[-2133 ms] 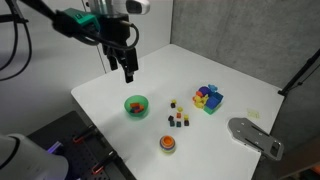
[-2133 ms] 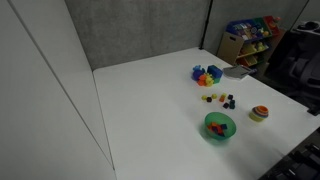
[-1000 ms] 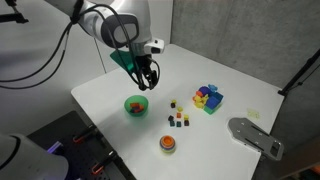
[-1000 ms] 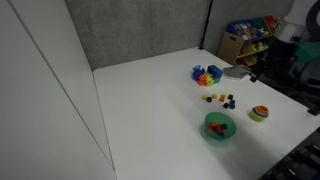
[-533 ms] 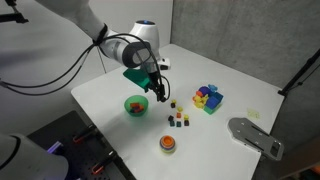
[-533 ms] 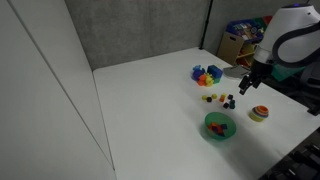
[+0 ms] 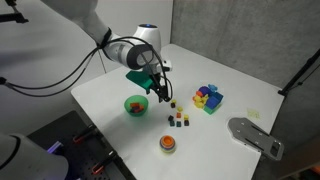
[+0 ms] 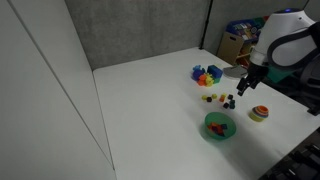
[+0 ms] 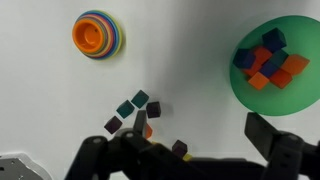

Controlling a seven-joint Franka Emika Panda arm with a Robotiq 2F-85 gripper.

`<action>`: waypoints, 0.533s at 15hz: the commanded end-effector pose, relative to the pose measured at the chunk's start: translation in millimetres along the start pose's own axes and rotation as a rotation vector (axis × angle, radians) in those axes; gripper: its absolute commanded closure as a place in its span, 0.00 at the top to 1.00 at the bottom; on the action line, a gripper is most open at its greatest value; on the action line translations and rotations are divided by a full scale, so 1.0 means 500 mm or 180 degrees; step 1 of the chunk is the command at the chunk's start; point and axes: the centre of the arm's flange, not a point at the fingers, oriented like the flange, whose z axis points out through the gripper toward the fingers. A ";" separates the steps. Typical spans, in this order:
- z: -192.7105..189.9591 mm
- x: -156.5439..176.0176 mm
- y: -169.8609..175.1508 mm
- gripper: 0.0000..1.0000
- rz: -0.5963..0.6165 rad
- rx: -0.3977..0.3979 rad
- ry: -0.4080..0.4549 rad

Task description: Pick up a black block from the table and put it in the green bowl

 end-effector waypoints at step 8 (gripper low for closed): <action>0.120 0.103 -0.009 1.00 0.0015 0.0186 0.0122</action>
